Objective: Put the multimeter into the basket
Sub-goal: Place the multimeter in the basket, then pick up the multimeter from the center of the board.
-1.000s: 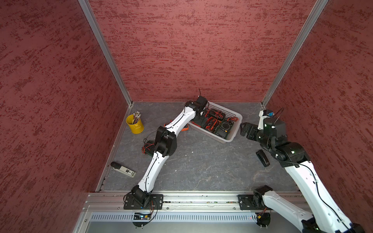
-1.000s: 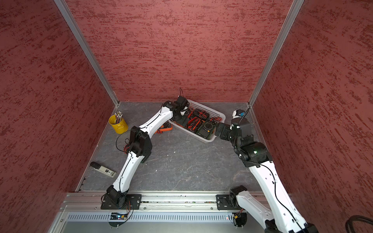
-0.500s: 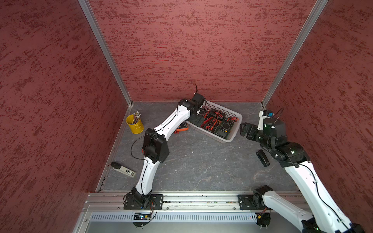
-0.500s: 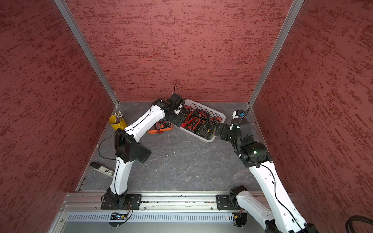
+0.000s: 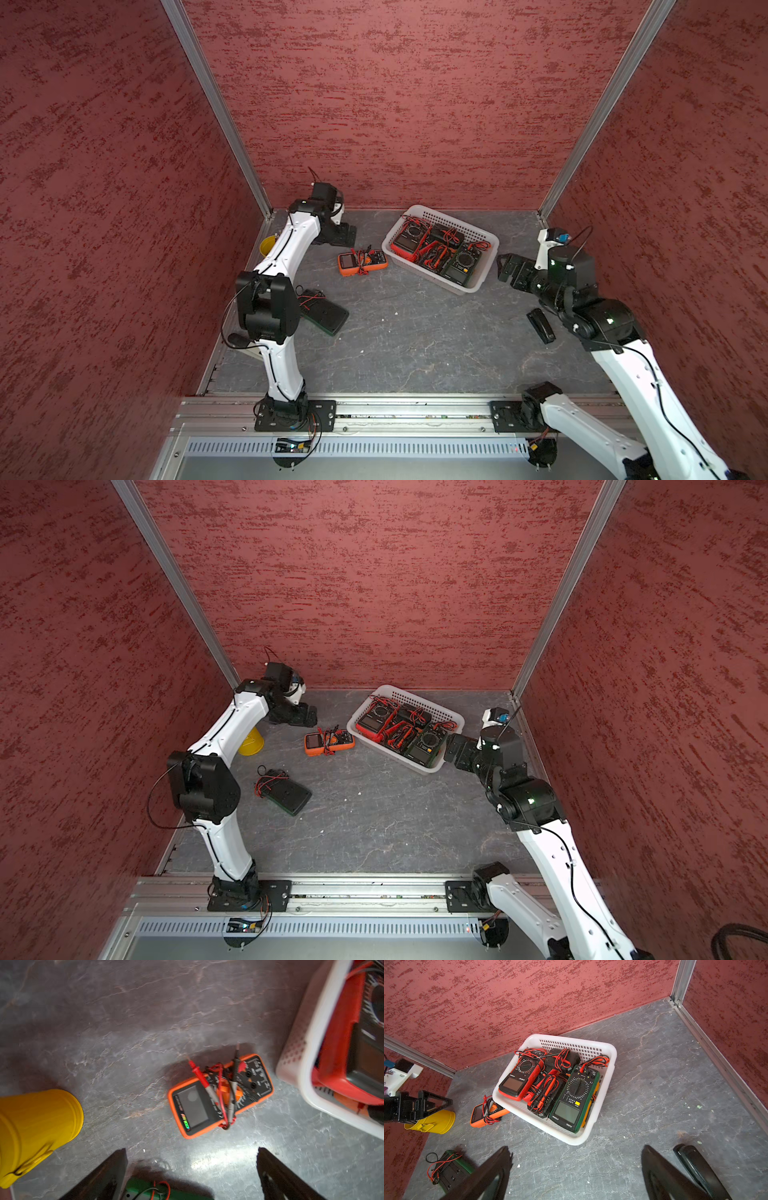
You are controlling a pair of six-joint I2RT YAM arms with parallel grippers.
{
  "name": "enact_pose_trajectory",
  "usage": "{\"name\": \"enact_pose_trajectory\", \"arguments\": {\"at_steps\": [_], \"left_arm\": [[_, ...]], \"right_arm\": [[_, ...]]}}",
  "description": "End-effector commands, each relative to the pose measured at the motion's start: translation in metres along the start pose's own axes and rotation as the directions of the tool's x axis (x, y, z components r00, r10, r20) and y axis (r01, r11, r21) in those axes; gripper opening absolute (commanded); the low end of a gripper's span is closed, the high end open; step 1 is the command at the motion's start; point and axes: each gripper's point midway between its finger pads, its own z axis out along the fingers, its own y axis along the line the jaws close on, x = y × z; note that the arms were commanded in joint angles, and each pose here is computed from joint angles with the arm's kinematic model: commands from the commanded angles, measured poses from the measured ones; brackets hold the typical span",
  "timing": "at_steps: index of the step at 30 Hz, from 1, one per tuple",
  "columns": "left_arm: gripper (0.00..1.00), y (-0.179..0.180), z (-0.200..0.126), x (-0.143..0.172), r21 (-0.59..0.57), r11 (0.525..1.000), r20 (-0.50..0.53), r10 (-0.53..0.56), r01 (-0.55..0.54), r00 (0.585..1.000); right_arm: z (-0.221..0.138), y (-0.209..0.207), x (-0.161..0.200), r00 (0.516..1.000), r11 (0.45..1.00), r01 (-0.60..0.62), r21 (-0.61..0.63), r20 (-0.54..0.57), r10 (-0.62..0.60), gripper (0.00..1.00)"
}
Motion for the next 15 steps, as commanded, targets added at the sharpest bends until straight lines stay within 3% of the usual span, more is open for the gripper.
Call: {"name": "enact_pose_trajectory", "arguments": {"at_steps": [1,15], "left_arm": [[1.0,-0.003,0.016,-0.01,0.106,0.993,0.031,-0.06,0.056,0.998],[1.0,-0.001,0.05,-0.031,0.159,0.986,0.075,-0.066,0.053,0.995]], "right_arm": [[-0.001,-0.004,0.005,1.0,1.0,-0.007,0.015,-0.012,0.007,0.99],[0.015,-0.004,0.012,0.999,0.999,-0.035,0.021,-0.028,0.036,0.99]]}}
